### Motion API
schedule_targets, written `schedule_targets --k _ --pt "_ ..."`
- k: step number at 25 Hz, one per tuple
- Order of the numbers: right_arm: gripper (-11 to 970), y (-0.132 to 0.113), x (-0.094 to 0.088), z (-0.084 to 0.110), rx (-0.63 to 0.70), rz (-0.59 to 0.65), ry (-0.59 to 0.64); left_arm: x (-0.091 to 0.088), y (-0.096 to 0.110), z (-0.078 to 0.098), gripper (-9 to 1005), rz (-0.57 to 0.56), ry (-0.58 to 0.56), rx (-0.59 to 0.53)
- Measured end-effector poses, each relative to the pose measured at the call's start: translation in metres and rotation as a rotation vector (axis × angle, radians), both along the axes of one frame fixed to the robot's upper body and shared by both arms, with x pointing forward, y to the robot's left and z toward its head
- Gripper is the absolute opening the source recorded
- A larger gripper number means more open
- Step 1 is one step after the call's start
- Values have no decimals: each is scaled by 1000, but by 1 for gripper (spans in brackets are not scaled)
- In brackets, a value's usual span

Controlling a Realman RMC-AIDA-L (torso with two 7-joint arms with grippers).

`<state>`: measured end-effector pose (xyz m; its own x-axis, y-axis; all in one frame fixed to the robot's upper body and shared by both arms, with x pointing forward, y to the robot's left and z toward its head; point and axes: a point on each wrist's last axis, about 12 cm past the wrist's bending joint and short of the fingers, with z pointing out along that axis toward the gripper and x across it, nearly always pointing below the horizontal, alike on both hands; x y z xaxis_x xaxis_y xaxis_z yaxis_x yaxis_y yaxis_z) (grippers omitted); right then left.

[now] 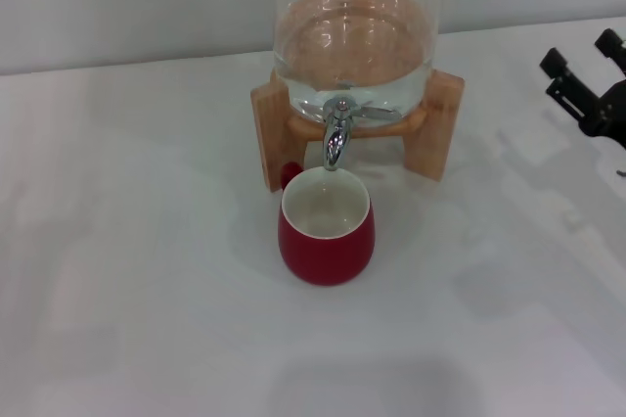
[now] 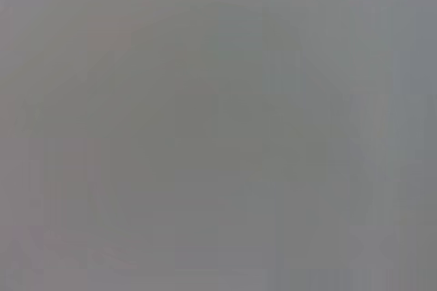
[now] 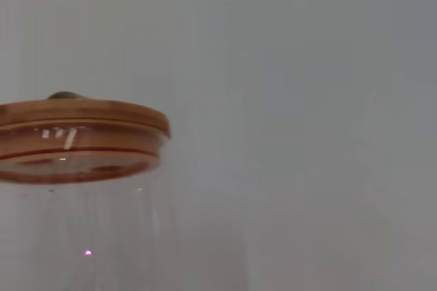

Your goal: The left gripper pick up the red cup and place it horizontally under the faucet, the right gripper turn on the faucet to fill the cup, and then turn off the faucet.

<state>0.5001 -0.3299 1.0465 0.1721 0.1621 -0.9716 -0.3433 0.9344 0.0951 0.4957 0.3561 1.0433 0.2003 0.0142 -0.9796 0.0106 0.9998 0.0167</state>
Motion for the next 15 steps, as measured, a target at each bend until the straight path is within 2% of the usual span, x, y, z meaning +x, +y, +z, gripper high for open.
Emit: schedule_targets --k 5,15 --pt "842 6 -2 0 -1 53 -1 -11 12 -1 867 68 -19 -20" --pt "841 19 -8 2 13 173 -13 -13 12 -2 867 60 -15 -15"
